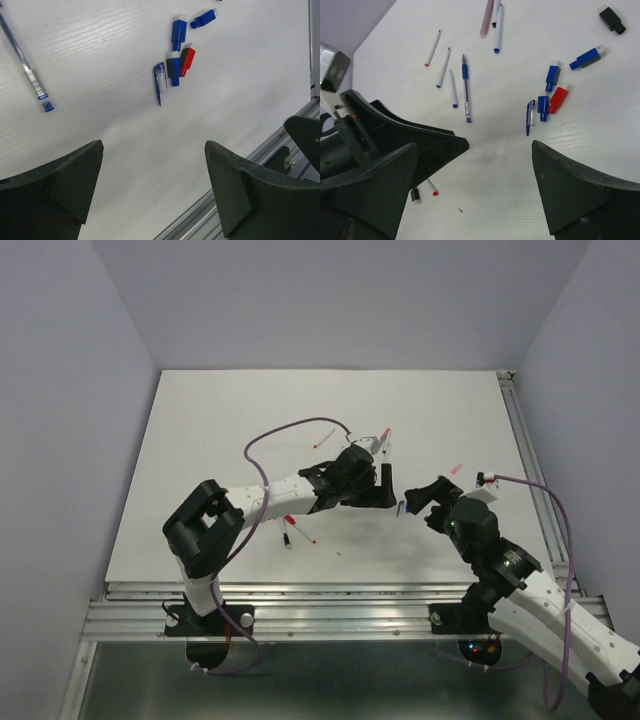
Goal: Open the pen caps
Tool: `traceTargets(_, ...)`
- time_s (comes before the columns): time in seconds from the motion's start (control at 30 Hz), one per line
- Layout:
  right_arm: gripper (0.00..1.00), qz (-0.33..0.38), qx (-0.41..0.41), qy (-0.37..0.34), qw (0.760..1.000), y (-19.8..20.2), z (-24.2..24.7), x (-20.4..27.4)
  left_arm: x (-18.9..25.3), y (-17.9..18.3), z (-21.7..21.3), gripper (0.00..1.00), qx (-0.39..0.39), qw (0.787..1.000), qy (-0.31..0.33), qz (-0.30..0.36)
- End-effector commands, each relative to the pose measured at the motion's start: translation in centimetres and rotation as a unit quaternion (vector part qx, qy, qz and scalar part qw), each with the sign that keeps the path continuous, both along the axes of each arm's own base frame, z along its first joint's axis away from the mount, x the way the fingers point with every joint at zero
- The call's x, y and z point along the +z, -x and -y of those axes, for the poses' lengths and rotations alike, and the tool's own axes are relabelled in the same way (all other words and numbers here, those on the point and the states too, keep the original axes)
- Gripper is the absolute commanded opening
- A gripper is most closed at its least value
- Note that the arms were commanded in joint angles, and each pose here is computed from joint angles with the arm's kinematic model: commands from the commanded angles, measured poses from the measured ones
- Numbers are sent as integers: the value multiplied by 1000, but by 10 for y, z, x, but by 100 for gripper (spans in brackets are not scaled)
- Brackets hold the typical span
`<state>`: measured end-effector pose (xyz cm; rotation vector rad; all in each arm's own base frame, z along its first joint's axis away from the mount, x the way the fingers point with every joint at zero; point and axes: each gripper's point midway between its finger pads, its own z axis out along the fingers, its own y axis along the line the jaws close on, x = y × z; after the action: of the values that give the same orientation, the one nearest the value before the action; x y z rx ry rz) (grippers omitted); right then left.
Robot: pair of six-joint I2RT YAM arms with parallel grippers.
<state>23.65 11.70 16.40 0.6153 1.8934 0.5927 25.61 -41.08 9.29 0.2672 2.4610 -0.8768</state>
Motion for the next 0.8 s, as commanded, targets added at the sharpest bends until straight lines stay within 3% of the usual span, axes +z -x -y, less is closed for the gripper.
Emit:
traceTargets(0.0, 100, 72, 89, -9, 993, -3, -29, 26, 43, -1, -36, 95, 43, 998, 21, 52)
traceTargets(0.1, 100, 69, 166, -1, 984, -2, -58, 25, 38, 2, -70, 96, 85, 995, 5, 56)
traceTargets(0.13, 100, 64, 187, -1, 980, -3, -68, 22, 55, -3, -83, 96, 108, 991, 16, 77)
traceTargets(0.2, 100, 28, 239, 12, 970, -5, -94, -1, 42, 3, -115, 96, 138, 988, -14, 67)
traceTargets(0.27, 100, -5, 257, 53, 965, -13, -112, -34, 53, -4, -151, 99, 195, 977, -14, 80)
traceTargets(0.43, 100, 10, 344, 168, 924, -5, -199, -43, 49, 0, -226, 99, 286, 954, -20, 83)
traceTargets(0.63, 100, 25, 421, 241, 874, -13, -277, -63, 50, 18, -273, 99, 356, 930, -32, 91)
traceTargets(0.77, 97, 15, 436, 276, 857, -25, -301, -83, 47, 28, -296, 99, 410, 908, -31, 83)
